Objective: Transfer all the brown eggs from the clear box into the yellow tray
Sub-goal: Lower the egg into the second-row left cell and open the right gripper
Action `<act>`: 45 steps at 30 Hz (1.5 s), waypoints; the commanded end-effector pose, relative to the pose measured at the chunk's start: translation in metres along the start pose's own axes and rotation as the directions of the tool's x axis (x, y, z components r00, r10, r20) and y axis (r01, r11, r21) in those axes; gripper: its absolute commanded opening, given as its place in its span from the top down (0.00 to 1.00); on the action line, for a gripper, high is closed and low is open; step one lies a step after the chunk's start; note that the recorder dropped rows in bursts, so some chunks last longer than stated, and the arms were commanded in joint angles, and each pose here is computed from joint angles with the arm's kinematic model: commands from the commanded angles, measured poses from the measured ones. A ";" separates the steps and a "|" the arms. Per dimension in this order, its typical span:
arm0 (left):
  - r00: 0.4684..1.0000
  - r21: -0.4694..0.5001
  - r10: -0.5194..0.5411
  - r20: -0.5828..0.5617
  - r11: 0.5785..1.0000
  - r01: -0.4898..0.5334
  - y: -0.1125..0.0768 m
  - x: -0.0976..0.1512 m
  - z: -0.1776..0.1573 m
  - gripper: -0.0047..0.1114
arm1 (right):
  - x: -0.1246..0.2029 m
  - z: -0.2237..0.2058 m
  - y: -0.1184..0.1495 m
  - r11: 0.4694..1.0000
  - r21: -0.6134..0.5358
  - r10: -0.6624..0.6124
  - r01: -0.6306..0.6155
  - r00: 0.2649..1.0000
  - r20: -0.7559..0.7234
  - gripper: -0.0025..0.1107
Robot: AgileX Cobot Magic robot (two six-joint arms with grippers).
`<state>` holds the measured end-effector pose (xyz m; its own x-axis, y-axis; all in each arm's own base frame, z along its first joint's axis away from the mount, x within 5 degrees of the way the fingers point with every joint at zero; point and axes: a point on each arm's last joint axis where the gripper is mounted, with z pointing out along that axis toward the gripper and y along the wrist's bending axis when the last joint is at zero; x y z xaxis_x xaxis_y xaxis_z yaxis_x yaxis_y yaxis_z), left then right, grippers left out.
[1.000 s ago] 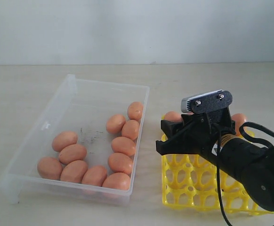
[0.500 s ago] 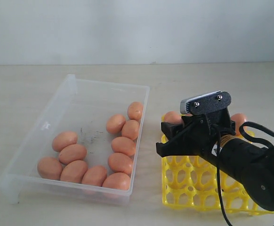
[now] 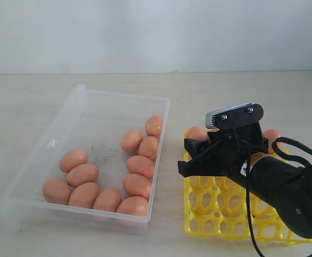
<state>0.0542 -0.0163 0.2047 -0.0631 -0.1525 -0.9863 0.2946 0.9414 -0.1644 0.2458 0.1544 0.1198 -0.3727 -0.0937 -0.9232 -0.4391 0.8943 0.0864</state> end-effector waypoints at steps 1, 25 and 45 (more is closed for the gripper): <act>1.000 0.007 -0.010 -0.003 1.000 0.010 0.000 0.001 0.000 0.92 | 0.000 0.000 -0.001 1.000 0.007 -0.009 0.009 1.000 -0.005 0.72; 1.000 0.008 -0.010 -0.001 1.000 0.010 0.000 0.001 0.000 0.92 | 0.002 0.000 -0.001 0.999 0.007 -0.044 0.044 0.998 -0.036 0.72; 1.000 0.007 -0.010 -0.003 1.000 0.010 0.000 0.001 0.000 0.92 | -0.002 0.008 0.001 0.999 0.000 -0.037 0.037 0.997 -0.071 0.72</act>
<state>0.0542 -0.0163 0.2047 -0.0631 -0.1525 -0.9863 0.2946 0.9414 -0.1644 0.2486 0.1567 0.1174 -0.4024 -0.1545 -0.9023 -0.4521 0.8906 0.0491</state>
